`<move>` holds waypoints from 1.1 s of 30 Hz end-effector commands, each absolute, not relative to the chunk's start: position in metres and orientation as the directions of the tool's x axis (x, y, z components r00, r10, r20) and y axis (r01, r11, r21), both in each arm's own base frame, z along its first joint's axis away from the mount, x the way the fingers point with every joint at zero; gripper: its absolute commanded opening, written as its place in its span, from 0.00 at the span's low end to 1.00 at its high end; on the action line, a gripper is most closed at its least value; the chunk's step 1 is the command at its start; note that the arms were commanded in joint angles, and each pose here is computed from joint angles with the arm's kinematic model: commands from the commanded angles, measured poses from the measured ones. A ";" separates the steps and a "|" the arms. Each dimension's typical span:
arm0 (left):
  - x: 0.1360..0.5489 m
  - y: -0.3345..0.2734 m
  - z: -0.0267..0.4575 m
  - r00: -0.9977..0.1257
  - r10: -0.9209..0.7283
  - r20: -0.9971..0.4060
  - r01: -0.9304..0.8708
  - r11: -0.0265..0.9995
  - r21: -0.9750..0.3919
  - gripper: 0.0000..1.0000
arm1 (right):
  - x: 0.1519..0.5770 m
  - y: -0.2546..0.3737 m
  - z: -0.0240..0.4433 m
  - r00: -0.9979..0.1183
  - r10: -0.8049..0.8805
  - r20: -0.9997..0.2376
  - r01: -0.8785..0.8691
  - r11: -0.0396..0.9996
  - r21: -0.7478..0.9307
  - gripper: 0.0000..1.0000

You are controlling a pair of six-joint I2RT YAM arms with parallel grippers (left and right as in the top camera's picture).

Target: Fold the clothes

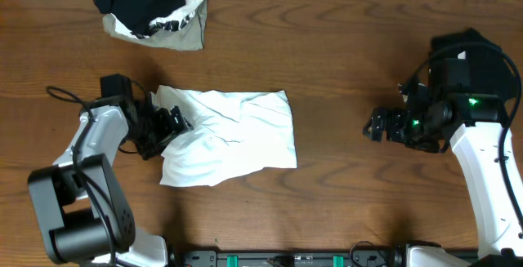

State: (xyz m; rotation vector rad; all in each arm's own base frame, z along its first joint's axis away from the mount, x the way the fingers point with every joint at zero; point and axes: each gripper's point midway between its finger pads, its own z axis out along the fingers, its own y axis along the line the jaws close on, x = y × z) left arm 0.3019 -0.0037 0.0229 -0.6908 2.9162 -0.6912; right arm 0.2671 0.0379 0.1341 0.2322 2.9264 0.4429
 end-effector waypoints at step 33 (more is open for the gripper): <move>0.293 -0.006 -0.023 -0.891 -0.392 0.227 -0.453 0.788 -0.418 0.06 | 0.267 0.042 0.135 -0.979 0.139 -0.152 0.088 0.950 0.298 0.99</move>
